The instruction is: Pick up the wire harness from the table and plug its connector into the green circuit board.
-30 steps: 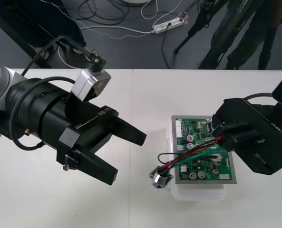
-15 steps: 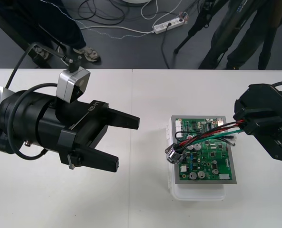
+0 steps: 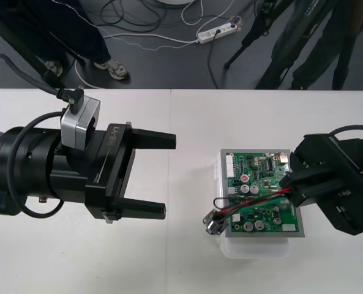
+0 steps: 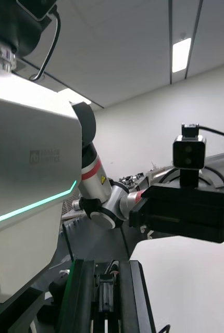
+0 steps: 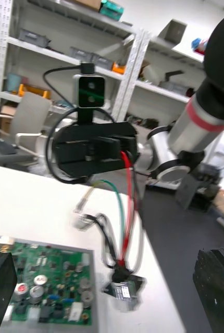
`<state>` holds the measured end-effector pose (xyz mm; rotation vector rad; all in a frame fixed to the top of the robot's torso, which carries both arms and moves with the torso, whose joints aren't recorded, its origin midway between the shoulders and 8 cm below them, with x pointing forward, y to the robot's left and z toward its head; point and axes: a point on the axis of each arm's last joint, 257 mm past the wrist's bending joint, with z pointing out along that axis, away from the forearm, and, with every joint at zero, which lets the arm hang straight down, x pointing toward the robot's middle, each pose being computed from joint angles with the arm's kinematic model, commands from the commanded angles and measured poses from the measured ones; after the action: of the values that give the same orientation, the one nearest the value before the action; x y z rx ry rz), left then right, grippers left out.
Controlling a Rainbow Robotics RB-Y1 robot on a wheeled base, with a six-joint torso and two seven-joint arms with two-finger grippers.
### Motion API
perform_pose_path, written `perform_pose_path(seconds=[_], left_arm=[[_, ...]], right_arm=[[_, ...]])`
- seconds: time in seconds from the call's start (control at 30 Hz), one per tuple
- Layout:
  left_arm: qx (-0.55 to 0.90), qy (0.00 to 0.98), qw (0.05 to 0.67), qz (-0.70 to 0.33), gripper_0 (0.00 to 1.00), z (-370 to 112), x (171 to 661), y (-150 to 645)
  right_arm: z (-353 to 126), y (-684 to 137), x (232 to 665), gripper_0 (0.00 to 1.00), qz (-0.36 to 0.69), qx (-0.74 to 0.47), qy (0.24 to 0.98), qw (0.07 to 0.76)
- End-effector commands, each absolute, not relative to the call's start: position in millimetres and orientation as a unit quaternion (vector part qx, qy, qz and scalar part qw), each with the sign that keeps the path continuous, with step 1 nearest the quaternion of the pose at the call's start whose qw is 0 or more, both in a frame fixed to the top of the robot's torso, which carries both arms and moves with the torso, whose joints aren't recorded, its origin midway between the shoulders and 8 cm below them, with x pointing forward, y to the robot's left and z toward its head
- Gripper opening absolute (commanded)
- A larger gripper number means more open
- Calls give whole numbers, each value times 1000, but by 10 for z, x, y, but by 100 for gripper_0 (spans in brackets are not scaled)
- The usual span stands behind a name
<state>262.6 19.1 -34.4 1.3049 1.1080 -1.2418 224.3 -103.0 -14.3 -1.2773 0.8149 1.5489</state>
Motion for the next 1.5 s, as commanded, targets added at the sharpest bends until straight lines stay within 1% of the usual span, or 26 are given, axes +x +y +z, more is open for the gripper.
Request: perform_pose_path(seconds=[0.03,0.33,0.5,0.73,1.27,1.5], left_arm=[[519,479,542,-455,100,-223,2784,308],[505,485,566,-436,100,-164,2805,339],[509,485,572,-423,100,-150,2838,348],[527,486,563,-411,100,-131,2859,357],[529,488,545,-430,100,-83,2821,238],[535,487,539,-431,100,-69,2819,185]], right_arm=[[-201,-1041,2250,0,600,-534,354,479],[-166,-972,2588,0,575,-496,391,520],[-140,-968,2691,0,563,-481,401,540],[-117,-918,2745,0,509,-486,419,574],[-144,-819,2944,0,456,-479,443,605],[-129,-671,2841,0,422,-497,433,622]])
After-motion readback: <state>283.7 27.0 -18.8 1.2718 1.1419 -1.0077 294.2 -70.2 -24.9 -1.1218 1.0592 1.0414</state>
